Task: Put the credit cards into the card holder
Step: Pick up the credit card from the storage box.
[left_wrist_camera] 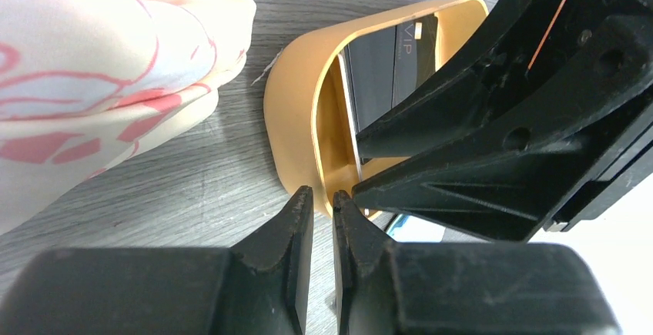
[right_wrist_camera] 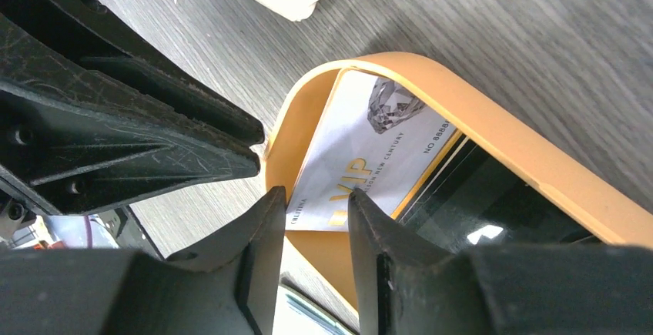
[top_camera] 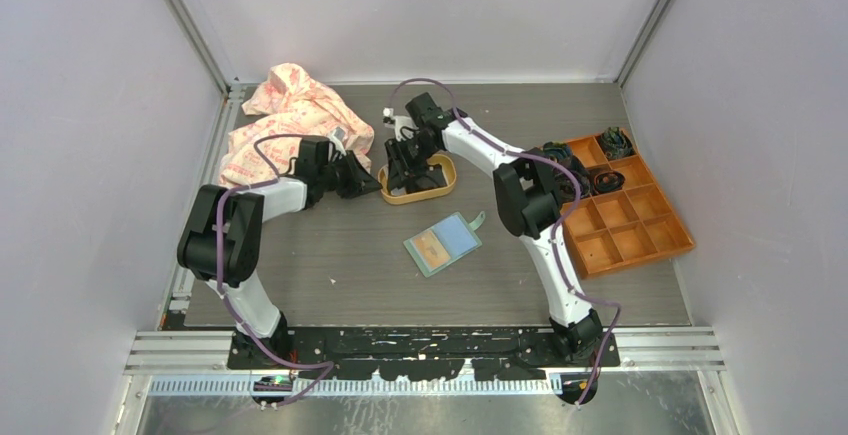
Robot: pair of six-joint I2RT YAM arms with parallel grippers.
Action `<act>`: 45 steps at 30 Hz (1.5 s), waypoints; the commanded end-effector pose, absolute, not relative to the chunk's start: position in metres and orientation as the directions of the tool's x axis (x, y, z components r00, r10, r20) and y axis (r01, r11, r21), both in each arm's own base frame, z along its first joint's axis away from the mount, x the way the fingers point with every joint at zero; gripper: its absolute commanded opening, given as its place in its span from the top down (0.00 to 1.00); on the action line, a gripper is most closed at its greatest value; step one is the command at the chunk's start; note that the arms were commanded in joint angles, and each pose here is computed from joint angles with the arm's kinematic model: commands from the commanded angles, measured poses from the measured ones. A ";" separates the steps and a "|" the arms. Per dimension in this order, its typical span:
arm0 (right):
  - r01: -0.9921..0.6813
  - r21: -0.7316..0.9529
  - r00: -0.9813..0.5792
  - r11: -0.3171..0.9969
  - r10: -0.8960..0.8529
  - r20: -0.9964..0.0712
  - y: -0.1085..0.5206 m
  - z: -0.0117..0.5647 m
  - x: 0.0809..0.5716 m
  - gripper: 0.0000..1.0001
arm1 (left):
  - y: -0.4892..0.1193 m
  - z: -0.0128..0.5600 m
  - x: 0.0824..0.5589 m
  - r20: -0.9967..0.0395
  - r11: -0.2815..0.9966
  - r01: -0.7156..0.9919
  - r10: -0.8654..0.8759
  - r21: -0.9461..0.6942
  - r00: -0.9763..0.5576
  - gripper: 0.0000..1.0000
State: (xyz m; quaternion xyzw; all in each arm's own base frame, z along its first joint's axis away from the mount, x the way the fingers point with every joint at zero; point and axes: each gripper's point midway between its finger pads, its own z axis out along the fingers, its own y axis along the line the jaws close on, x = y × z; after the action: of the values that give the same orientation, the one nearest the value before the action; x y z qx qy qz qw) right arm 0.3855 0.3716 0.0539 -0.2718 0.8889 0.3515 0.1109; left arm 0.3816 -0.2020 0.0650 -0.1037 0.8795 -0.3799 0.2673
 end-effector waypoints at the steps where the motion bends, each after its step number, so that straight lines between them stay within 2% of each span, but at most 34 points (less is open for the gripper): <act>1: -0.591 0.525 -0.800 0.613 -0.359 -0.482 0.364 0.087 0.407 0.62 | -0.205 0.093 0.381 -0.456 0.679 0.104 -0.364 -0.727 -0.812 0.83; 24: -0.500 0.624 -0.858 0.600 -0.242 -0.454 0.320 0.104 0.421 0.68 | -0.194 0.108 0.353 -0.491 0.694 0.124 -0.358 -0.709 -0.794 0.83; 45: -0.420 0.705 -0.900 0.572 -0.158 -0.407 0.285 0.105 0.435 0.70 | -0.188 0.117 0.333 -0.510 0.699 0.138 -0.358 -0.702 -0.782 0.82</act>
State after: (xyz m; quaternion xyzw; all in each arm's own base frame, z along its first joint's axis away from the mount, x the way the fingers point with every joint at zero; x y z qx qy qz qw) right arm 0.4289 0.2847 0.0661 -0.1540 0.8924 0.4082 0.1149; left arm 0.3348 -0.1877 0.1048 -0.0803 0.8697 -0.3802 0.3044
